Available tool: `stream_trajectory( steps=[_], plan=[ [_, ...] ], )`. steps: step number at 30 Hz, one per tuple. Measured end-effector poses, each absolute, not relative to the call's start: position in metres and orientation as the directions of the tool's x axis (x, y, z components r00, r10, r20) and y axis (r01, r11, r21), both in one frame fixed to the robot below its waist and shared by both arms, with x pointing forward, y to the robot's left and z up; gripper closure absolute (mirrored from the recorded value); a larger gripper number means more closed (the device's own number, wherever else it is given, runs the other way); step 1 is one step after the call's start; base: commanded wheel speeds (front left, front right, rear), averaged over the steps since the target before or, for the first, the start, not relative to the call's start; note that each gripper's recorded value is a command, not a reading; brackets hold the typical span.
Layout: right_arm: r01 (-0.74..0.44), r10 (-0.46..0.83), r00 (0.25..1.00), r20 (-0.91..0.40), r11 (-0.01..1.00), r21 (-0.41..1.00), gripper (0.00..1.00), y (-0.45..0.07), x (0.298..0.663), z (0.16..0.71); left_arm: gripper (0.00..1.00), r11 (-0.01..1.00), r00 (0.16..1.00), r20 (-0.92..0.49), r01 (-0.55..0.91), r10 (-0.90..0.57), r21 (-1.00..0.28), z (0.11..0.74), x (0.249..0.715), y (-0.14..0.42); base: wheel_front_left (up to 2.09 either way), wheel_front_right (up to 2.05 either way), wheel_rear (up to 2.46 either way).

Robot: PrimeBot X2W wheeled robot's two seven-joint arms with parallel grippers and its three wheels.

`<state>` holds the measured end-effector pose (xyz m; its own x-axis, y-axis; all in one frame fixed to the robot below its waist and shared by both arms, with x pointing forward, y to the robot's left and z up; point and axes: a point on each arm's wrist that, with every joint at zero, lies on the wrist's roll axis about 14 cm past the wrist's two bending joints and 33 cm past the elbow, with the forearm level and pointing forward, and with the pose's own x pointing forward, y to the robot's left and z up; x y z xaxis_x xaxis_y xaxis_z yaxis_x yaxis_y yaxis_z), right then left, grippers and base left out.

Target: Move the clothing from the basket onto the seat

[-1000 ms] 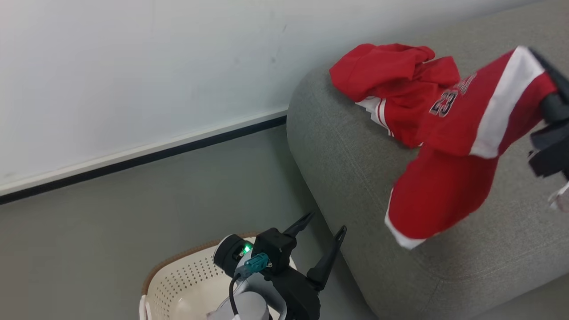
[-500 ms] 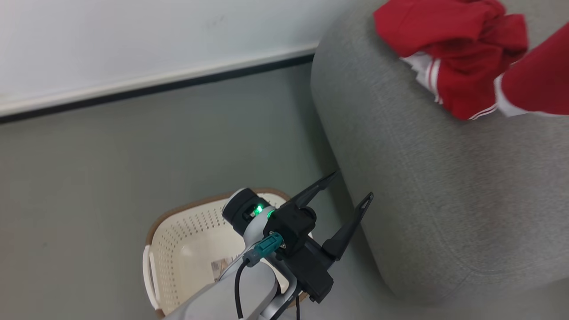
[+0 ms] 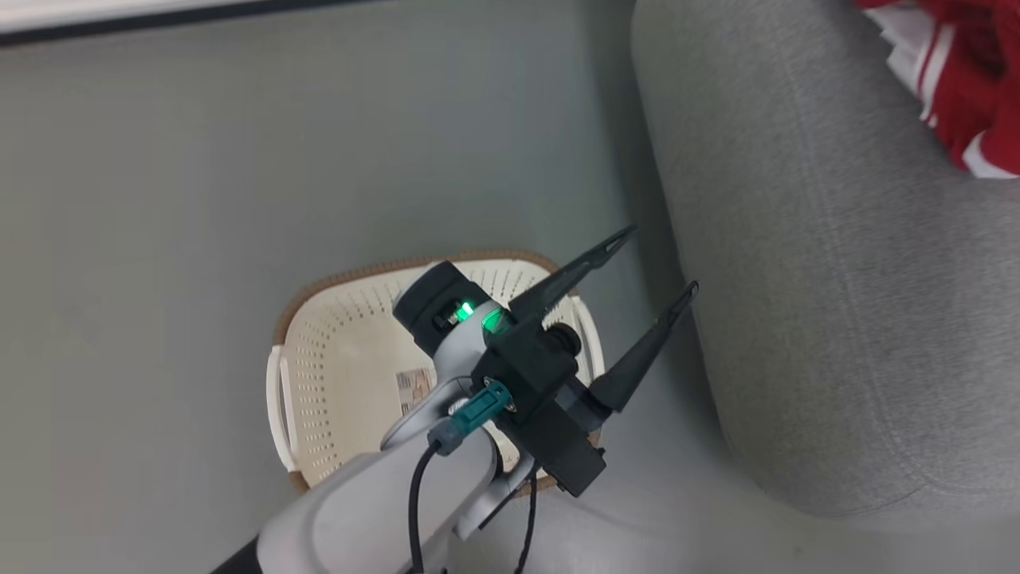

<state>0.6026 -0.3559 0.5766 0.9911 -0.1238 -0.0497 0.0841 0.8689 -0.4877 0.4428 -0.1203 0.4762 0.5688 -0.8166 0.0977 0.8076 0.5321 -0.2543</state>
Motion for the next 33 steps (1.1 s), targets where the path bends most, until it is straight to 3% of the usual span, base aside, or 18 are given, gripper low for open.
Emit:
stream_trajectory(
  steps=[11, 12, 13, 15, 16, 17, 33],
  plan=[
    [0.005, -0.127, 0.958, -0.258, 0.906, -0.424, 1.0, -0.342, 0.615, 0.453, 0.0, 0.567, 0.593, 0.017, 0.778, -0.805, -0.272, 0.421, 0.469, -0.107, 0.0, 0.0, 0.0],
    [0.008, -0.131, 0.956, -0.264, 0.907, -0.421, 0.95, -0.344, 0.614, 0.45, 0.0, 0.565, 0.59, 0.012, 0.779, -0.807, -0.273, 0.418, 0.469, -0.108, 0.0, 0.0, 0.0],
    [0.01, -0.135, 0.954, -0.268, 0.907, -0.42, 0.77, -0.345, 0.611, 0.447, 0.0, 0.562, 0.587, 0.01, 0.78, -0.81, -0.274, 0.417, 0.469, -0.109, 0.0, 0.0, 0.0],
    [0.018, -0.142, 0.954, -0.265, 0.907, -0.42, 0.53, -0.349, 0.607, 0.447, 0.0, 0.554, 0.58, 0.015, 0.786, -0.815, -0.274, 0.417, 0.468, -0.113, 0.0, 0.0, 0.0],
    [0.026, -0.149, 0.953, -0.262, 0.906, -0.423, 0.09, -0.352, 0.605, 0.448, 0.0, 0.55, 0.576, 0.018, 0.789, -0.817, -0.274, 0.418, 0.468, -0.115, 0.0, 0.0, 0.0],
    [0.032, -0.154, 0.954, -0.257, 0.905, -0.425, 0.0, -0.355, 0.603, 0.45, 0.0, 0.548, 0.573, 0.019, 0.791, -0.819, -0.273, 0.419, 0.467, -0.116, 0.0, 0.0, 0.0],
    [0.05, -0.149, 0.967, -0.205, 0.905, -0.424, 0.0, -0.363, 0.56, 0.487, 0.0, 0.566, 0.582, 0.0, 0.79, -0.813, -0.236, 0.44, 0.459, -0.117, 0.0, 0.0, 0.0]
  ],
)
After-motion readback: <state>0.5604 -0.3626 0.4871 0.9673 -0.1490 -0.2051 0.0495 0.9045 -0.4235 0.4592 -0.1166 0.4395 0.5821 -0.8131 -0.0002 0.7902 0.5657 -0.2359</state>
